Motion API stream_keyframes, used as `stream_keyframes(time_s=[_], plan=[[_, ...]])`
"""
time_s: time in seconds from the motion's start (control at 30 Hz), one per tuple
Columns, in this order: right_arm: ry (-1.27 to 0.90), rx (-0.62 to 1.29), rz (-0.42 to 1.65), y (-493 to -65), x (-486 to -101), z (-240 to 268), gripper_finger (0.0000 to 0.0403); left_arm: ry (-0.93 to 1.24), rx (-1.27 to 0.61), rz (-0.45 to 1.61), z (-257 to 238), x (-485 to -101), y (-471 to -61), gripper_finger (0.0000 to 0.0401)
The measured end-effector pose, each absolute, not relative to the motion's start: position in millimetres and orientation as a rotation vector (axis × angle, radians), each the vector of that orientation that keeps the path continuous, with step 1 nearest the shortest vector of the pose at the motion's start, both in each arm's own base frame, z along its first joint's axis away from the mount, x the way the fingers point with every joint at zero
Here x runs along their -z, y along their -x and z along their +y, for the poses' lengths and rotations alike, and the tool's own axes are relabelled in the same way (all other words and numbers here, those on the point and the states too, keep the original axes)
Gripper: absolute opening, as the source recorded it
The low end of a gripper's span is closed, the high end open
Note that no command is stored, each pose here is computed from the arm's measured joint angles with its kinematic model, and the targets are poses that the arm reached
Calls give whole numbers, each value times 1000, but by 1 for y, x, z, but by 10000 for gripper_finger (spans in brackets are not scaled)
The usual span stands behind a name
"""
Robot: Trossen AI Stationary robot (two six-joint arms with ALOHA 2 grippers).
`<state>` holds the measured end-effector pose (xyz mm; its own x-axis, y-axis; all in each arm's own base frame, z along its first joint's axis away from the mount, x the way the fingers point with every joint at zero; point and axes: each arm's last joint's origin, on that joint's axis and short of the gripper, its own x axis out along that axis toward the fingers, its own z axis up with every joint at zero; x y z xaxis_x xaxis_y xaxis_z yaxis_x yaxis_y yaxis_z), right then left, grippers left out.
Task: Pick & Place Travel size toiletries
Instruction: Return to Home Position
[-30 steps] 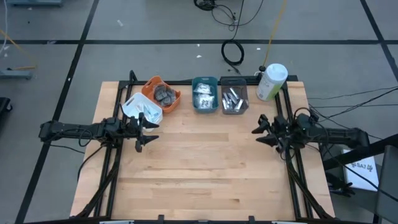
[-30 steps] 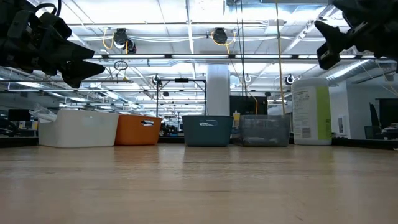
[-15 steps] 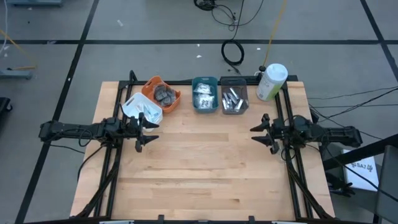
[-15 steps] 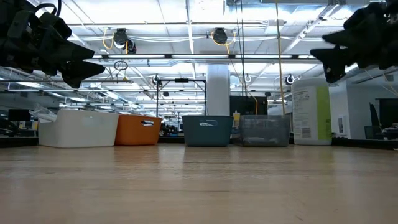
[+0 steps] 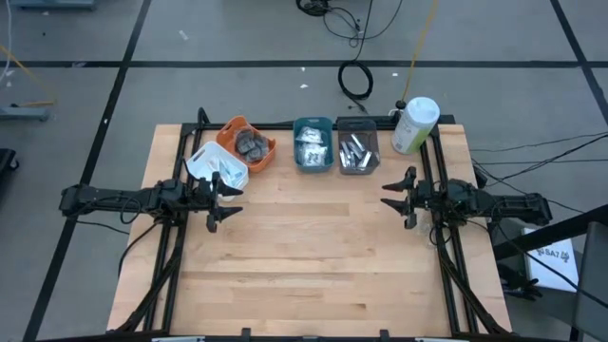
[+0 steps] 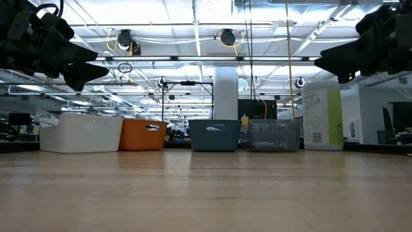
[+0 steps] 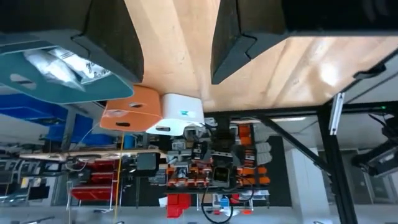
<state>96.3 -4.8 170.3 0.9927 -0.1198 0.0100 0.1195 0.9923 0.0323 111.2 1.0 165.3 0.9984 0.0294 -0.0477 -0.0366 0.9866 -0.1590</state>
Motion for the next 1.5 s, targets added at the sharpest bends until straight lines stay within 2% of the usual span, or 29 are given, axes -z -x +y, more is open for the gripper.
stream_keyframes(time_s=[0.33, 1.5], plan=[[-17, 127, -87, -96, -178, -5, 178, 160, -33, 45, 1, -165, -111, 255], [-18, 123, -89, -96, -178, -5, 175, 161, -33, 44, 1, -165, -111, 255]])
